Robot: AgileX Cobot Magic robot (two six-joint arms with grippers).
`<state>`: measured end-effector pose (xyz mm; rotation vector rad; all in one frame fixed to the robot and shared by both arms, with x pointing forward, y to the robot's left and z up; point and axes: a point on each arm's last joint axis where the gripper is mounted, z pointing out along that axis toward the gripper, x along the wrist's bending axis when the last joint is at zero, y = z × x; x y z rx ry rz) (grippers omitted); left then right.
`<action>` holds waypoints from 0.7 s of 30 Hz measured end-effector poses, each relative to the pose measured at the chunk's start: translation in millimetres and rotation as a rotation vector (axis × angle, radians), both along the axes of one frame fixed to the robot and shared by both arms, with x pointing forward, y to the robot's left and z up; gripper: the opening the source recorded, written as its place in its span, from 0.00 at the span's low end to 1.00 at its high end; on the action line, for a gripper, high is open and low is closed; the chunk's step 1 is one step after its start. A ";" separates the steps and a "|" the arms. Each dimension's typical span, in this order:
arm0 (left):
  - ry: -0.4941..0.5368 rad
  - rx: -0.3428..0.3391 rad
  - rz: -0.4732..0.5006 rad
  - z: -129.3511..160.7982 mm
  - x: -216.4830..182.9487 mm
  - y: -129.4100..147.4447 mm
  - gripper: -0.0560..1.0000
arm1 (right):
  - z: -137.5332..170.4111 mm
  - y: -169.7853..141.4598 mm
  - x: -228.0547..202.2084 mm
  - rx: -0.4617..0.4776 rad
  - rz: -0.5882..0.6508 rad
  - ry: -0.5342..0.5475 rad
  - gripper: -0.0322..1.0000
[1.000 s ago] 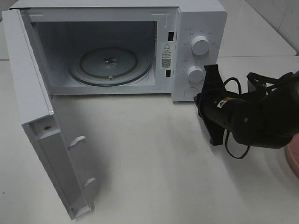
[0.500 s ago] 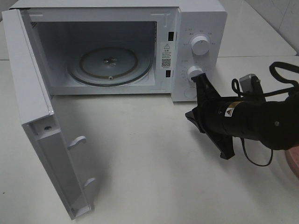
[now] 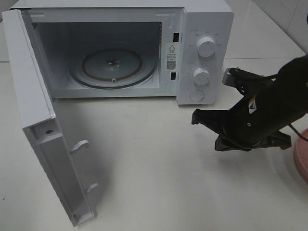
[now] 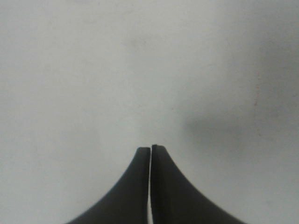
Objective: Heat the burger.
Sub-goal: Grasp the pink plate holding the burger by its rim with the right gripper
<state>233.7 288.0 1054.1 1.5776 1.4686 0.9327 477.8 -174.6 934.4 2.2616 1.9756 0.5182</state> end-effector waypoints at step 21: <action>0.000 0.000 0.000 0.0 0.0 0.0 0.98 | 17.2 -10.3 -11.6 -0.270 0.415 0.265 0.18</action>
